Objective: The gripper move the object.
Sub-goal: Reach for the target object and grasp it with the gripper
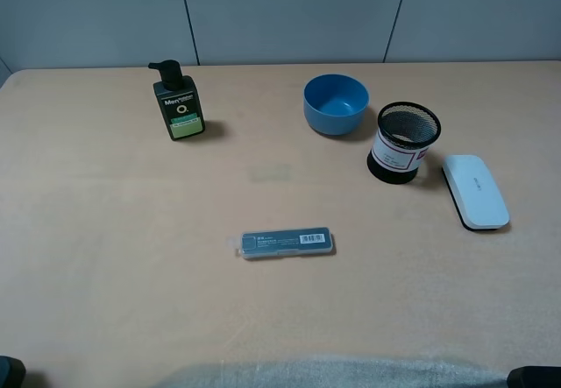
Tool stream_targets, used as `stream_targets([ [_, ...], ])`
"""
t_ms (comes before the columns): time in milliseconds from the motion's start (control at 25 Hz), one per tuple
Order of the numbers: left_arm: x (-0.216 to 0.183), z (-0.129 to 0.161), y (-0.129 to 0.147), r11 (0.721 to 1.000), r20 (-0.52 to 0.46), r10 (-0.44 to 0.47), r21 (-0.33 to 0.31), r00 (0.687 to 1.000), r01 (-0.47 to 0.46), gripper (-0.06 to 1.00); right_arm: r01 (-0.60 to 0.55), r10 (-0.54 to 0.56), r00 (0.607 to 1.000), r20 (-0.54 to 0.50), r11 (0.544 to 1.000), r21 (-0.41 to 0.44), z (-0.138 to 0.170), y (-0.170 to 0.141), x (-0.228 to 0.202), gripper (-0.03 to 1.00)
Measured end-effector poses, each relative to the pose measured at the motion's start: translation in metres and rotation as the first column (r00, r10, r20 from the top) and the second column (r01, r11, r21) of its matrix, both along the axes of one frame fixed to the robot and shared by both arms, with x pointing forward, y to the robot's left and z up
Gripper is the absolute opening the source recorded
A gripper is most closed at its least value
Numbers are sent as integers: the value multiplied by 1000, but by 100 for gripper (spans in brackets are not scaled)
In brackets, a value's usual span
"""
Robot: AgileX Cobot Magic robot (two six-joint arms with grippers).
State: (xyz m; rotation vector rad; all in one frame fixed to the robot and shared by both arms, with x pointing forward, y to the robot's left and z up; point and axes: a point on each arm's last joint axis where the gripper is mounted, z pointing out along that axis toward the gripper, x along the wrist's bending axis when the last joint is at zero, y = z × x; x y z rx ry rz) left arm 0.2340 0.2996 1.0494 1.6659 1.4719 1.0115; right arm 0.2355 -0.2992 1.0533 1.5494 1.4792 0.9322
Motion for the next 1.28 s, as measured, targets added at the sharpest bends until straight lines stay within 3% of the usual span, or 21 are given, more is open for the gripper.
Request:
stream_targets([
  [720, 0, 0, 0, 1000, 0, 0, 0, 1000, 0, 94, 0, 0, 1000, -13, 1000, 1, 0, 0, 2, 69],
  [960, 0, 0, 0, 1000, 0, 0, 0, 1000, 0, 94, -8, 11, 991, -135, 1000, 24, 21, 0, 27, 69],
  [1280, 0, 0, 0, 1000, 0, 0, 0, 1000, 0, 94, -16, 40, 944, -327, 997, 78, 37, 2, 70, 69],
])
